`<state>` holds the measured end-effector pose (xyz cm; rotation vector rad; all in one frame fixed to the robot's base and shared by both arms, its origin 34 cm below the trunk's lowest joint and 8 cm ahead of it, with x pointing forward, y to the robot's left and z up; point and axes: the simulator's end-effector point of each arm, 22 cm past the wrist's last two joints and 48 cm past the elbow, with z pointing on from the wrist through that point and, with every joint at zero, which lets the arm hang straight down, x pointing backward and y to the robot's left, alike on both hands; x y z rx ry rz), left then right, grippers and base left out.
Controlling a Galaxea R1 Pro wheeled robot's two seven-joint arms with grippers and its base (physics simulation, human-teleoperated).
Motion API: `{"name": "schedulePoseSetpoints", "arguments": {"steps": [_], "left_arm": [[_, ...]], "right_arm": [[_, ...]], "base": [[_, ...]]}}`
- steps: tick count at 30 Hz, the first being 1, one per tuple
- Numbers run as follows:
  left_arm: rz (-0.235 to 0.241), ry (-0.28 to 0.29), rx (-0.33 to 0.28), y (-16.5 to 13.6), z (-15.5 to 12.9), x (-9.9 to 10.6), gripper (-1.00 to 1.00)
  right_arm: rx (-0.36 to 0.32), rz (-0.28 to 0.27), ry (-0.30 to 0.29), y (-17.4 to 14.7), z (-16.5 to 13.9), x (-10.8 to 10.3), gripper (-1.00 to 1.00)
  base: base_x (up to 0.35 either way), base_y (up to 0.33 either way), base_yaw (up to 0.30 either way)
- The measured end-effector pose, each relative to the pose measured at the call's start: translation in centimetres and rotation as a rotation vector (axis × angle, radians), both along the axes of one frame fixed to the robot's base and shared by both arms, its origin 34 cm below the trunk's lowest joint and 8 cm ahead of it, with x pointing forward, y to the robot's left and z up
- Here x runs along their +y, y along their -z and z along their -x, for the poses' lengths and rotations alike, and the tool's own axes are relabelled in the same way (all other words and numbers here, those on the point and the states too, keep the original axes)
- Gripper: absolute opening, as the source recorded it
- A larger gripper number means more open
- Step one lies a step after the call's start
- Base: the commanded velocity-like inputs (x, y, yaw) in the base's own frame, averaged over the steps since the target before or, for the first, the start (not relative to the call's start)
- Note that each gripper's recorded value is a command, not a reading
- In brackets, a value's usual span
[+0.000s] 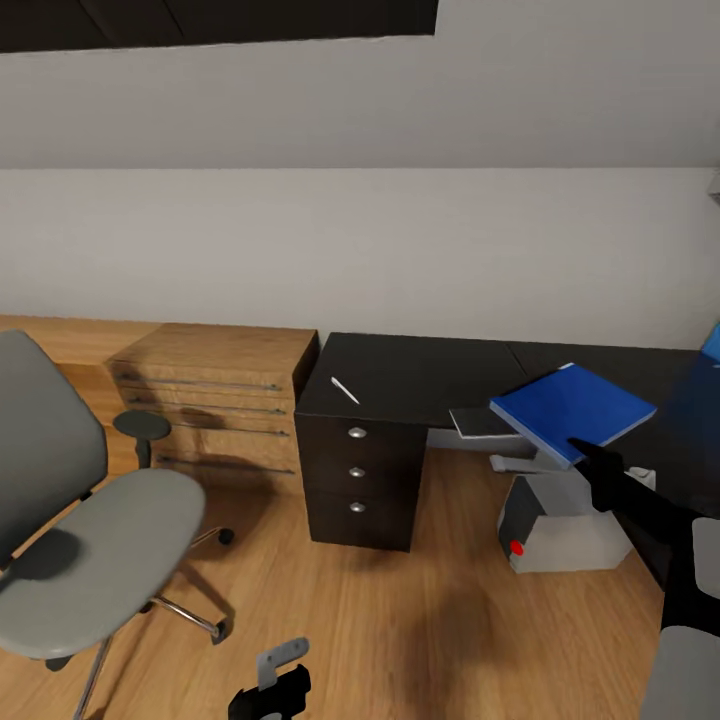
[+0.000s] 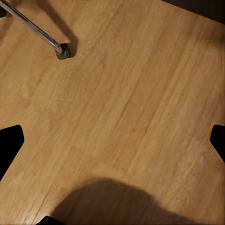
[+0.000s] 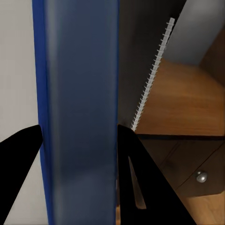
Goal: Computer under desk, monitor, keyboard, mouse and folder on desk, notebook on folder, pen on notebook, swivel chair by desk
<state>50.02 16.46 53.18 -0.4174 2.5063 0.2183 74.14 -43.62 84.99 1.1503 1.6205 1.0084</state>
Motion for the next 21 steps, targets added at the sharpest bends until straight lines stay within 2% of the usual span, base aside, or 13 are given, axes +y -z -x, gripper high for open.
{"name": "schedulePoseSetpoints", "arguments": {"steps": [5,16,21], "left_arm": [[0.0,0.003,-0.001,-0.02,0.0,-0.07,1.0],[0.002,0.002,0.001,0.03,0.02,-0.12,1.0],[0.002,0.006,-0.001,-0.03,0.02,-0.2,1.0]], "right_arm": [[0.0,-0.001,0.004,0.03,0.02,-0.1,-1.0],[0.006,-0.014,0.005,0.48,0.03,-0.04,-1.0],[0.006,-0.016,0.004,0.49,0.03,0.1,-1.0]], "base": [[0.21,0.0,-0.012],[0.029,0.0,-0.001],[0.261,0.0,0.0]]}}
